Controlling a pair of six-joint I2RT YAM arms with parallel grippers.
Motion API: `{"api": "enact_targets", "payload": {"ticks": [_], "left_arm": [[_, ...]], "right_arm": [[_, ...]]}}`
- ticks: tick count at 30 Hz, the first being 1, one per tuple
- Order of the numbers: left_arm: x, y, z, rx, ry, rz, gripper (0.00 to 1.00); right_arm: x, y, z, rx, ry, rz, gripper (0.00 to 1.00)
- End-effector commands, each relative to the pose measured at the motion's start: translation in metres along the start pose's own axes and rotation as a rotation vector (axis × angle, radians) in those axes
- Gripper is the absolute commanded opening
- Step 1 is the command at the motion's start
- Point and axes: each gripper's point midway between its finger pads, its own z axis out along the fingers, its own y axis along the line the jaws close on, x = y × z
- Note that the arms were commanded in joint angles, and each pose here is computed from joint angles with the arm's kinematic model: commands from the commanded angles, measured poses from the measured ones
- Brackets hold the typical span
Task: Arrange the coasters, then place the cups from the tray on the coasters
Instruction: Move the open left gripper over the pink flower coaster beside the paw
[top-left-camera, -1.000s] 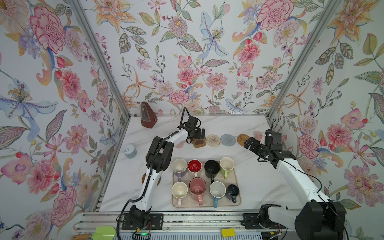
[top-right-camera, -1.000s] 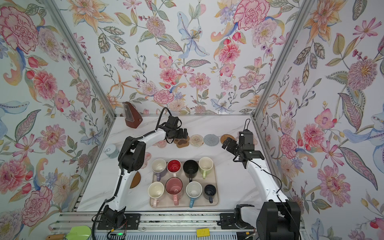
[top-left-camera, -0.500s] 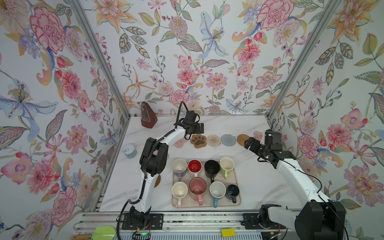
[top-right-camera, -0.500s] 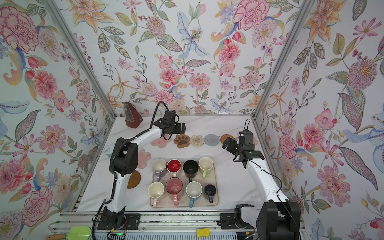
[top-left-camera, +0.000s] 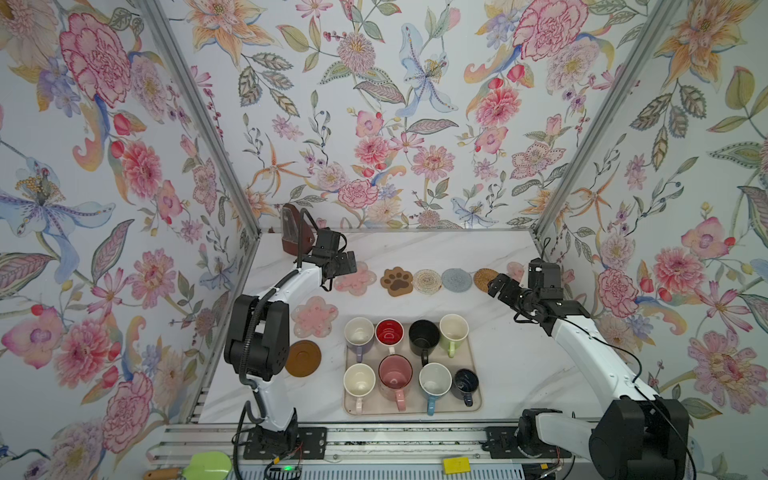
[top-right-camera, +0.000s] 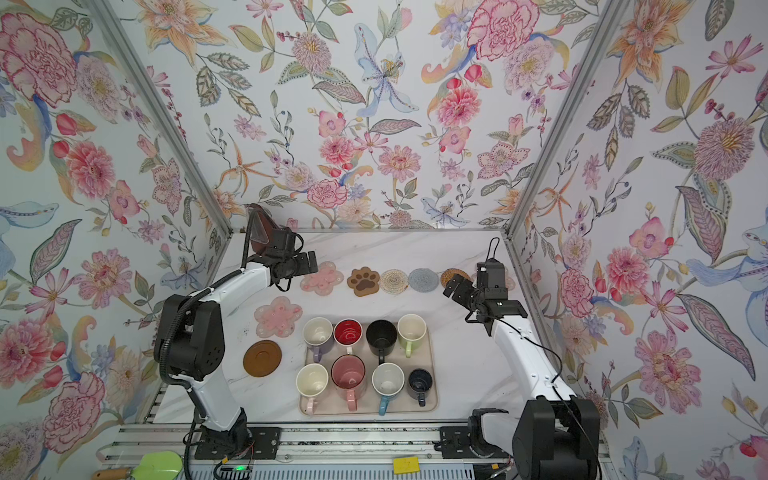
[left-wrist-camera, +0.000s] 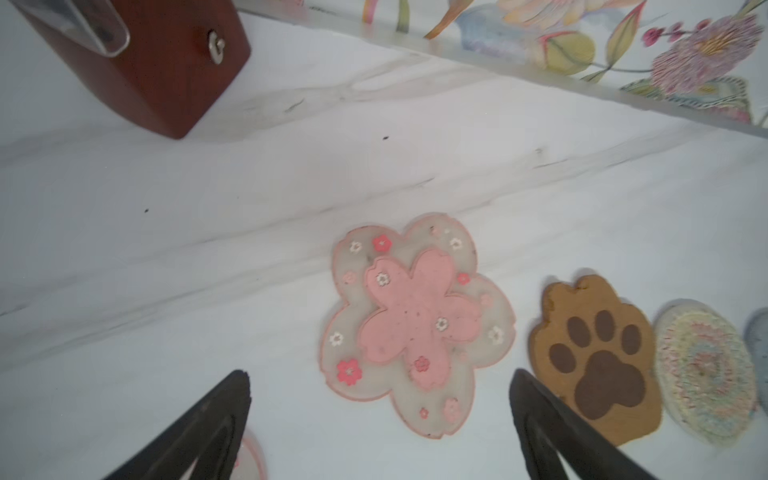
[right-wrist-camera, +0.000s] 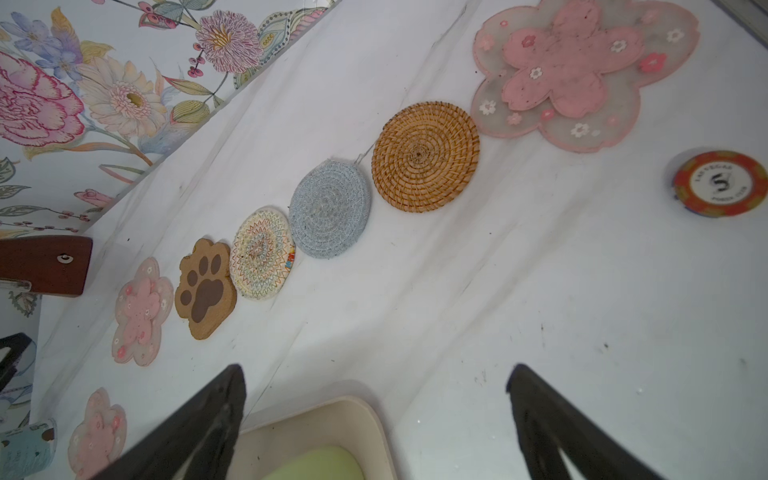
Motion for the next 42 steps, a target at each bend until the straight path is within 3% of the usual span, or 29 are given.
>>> {"api": "enact_targets", "payload": {"ticks": [1, 14, 42], "left_arm": [[0.003, 0.012, -0.003, -0.04, -0.007, 0.019, 0.99], [0.001, 0.023, 0.045, -0.062, 0.044, 0.006, 0.99], [0.011, 0.008, 0.101, -0.002, 0.105, -0.053, 0.98]], "right_arm": [[0.002, 0.007, 0.006, -0.006, 0.008, -0.004, 0.99], [-0.001, 0.012, 0.005, -0.005, 0.002, -0.016, 0.99], [-0.002, 0.014, 0.005, -0.006, -0.001, -0.019, 0.99]]}}
